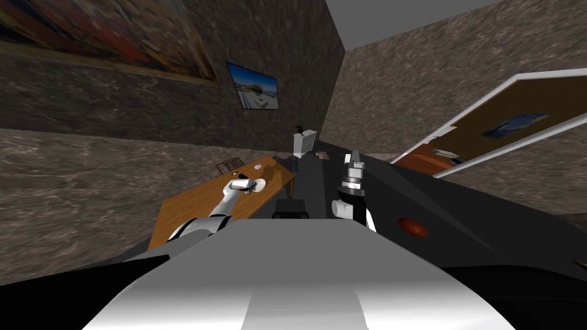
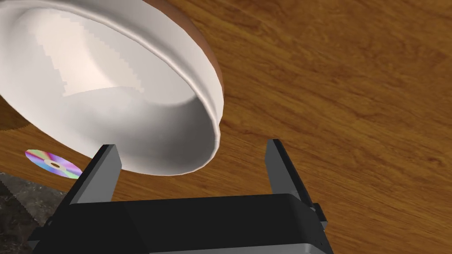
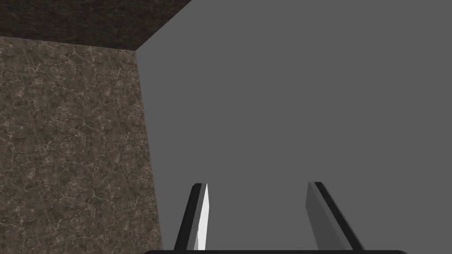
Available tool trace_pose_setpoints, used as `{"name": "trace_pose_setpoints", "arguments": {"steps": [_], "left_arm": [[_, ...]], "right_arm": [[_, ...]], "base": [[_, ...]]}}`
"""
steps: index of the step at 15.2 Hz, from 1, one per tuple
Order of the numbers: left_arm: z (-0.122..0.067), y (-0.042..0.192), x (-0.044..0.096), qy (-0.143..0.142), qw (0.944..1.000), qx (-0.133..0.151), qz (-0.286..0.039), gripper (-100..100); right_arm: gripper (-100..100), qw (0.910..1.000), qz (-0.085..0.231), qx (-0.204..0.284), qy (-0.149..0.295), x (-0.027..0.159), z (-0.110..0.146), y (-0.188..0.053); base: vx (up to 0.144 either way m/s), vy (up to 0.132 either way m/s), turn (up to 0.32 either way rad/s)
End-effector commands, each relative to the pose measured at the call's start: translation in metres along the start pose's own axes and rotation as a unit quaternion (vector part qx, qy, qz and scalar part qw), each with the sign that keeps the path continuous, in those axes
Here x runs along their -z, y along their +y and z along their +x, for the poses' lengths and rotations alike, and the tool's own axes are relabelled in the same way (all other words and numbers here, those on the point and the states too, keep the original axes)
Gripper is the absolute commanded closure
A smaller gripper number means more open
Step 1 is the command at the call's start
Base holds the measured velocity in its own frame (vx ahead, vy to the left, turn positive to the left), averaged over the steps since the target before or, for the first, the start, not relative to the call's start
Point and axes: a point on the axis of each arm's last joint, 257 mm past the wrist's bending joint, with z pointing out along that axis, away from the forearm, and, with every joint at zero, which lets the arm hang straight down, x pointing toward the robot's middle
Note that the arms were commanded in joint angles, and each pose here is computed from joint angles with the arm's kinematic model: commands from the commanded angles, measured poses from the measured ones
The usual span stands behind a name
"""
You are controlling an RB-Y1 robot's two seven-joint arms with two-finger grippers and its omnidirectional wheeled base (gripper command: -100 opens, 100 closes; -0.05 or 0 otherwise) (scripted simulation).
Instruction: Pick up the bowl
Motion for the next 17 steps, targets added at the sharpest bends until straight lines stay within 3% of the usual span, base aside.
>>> {"name": "trace_pose_setpoints", "arguments": {"steps": [1, 5, 11, 12, 13, 17], "left_arm": [[0.005, 0.012, -0.002, 0.016, 0.9995, 0.001, -0.026, -100], [0.010, 0.023, -0.003, 0.032, 0.9982, 0.002, -0.051, -100], [0.025, 0.033, -0.020, 0.027, 0.9986, 0.008, -0.044, -100], [0.021, 0.031, -0.016, 0.027, 0.9986, 0.006, -0.045, -100], [0.021, 0.031, -0.016, 0.027, 0.9986, 0.007, -0.044, 100], [0.021, 0.031, -0.016, 0.027, 0.9986, 0.006, -0.045, 100]], "right_arm": [[0, 1.0000, 0.000, 0.000, 0.000, 0.000, 0.000, 0.000], [0, 1.0000, 0.000, 0.000, 0.000, 0.000, 0.000, 0.000], [0, 1.0000, 0.000, 0.000, 0.000, 0.000, 0.000, 0.000], [0, 1.0000, 0.000, 0.000, 0.000, 0.000, 0.000, 0.000], [0, 1.0000, 0.000, 0.000, 0.000, 0.000, 0.000, 0.000], [0, 1.0000, 0.000, 0.000, 0.000, 0.000, 0.000, 0.000]], "base": [[0.015, -0.008, -0.052], [0.011, -0.005, -0.030], [0.027, 0.034, -0.029], [0.022, 0.032, -0.014], [0.008, 0.012, -0.002], [0.001, 0.003, 0.000]]}}
